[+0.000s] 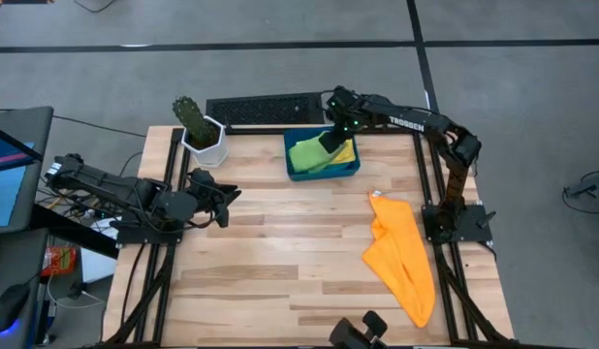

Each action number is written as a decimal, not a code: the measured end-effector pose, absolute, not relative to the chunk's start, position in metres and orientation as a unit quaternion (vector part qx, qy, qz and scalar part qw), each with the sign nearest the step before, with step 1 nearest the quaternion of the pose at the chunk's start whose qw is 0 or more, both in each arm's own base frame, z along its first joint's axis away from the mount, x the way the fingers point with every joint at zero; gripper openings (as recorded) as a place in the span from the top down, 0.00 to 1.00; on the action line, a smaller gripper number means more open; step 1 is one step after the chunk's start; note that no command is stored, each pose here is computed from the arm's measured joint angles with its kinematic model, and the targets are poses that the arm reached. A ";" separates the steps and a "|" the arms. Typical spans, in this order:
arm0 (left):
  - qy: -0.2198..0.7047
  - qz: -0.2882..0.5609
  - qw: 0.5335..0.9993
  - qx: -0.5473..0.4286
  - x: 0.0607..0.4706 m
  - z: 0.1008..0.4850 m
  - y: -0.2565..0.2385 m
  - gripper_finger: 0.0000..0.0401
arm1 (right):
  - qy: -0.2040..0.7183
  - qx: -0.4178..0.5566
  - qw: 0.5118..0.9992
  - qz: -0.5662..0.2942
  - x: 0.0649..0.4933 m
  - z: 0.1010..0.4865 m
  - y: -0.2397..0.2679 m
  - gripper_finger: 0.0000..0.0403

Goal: Fold microfiber towels
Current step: Put the folded green microfiber cloth into the blue bin, then fold the orange microfiber cloth

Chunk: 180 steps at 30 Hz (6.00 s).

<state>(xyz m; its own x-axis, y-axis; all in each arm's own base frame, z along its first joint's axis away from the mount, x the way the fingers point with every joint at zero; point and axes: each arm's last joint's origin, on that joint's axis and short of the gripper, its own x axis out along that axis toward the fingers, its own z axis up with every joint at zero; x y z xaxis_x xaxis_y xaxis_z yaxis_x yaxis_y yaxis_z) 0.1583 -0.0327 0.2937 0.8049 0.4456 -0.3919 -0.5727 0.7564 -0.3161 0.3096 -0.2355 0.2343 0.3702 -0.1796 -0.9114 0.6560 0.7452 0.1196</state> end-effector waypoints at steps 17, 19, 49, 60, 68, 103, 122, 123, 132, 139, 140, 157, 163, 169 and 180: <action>0.139 0.292 0.921 -0.217 0.159 0.294 -0.030 0.77 | 0.562 0.240 0.731 -0.305 0.293 0.229 -0.233 0.66; 0.138 0.295 0.920 -0.219 0.159 0.294 -0.029 0.77 | 0.558 0.238 0.734 -0.305 0.292 0.233 -0.232 0.58; 0.185 0.213 0.940 -0.192 0.344 0.256 0.144 0.99 | 0.465 0.281 0.755 -0.366 0.214 0.232 -0.209 0.62; 0.332 0.186 0.896 -0.228 0.387 0.210 0.194 1.00 | 0.476 0.271 0.767 -0.333 0.234 0.202 -0.206 0.70; 0.335 0.197 0.895 -0.217 0.382 0.218 0.198 1.00 | 0.472 0.275 0.787 -0.286 0.271 0.179 -0.189 0.72; 0.330 0.225 0.887 -0.233 0.390 0.185 0.198 1.00 | 0.467 0.287 0.781 -0.299 0.256 0.177 -0.219 0.76; 0.357 0.261 0.861 -0.252 0.389 0.158 0.210 1.00 | 0.404 0.228 0.817 -0.341 0.248 0.217 -0.221 0.84; 0.357 0.258 0.861 -0.255 0.389 0.159 0.210 1.00 | 0.413 0.234 0.813 -0.338 0.248 0.212 -0.222 0.84; 0.375 0.240 0.860 -0.249 0.399 0.205 0.211 1.00 | 0.461 0.254 0.784 -0.328 0.246 0.182 -0.234 0.86; 0.387 0.194 0.873 -0.226 0.411 0.263 0.197 1.00 | 0.414 0.229 0.809 -0.348 0.215 0.260 -0.215 0.86; 0.384 0.177 0.878 -0.223 0.412 0.275 0.192 1.00 | 0.415 0.240 0.807 -0.345 0.207 0.271 -0.206 0.86; 0.433 -0.052 0.889 -0.141 0.387 0.364 -0.003 0.84 | 0.546 0.310 0.734 -0.259 0.162 0.237 0.001 0.63; 0.458 -0.045 0.882 -0.099 0.378 0.363 -0.054 0.66 | 0.549 0.306 0.758 -0.177 0.174 0.215 0.072 0.53; 0.420 -0.024 0.907 -0.025 0.366 0.378 -0.075 0.58 | 0.569 0.300 0.754 -0.130 0.170 0.190 0.138 0.58; 0.250 -0.138 0.948 0.143 0.440 0.297 -0.077 0.56 | 0.598 0.381 0.690 -0.143 0.120 0.195 0.202 0.62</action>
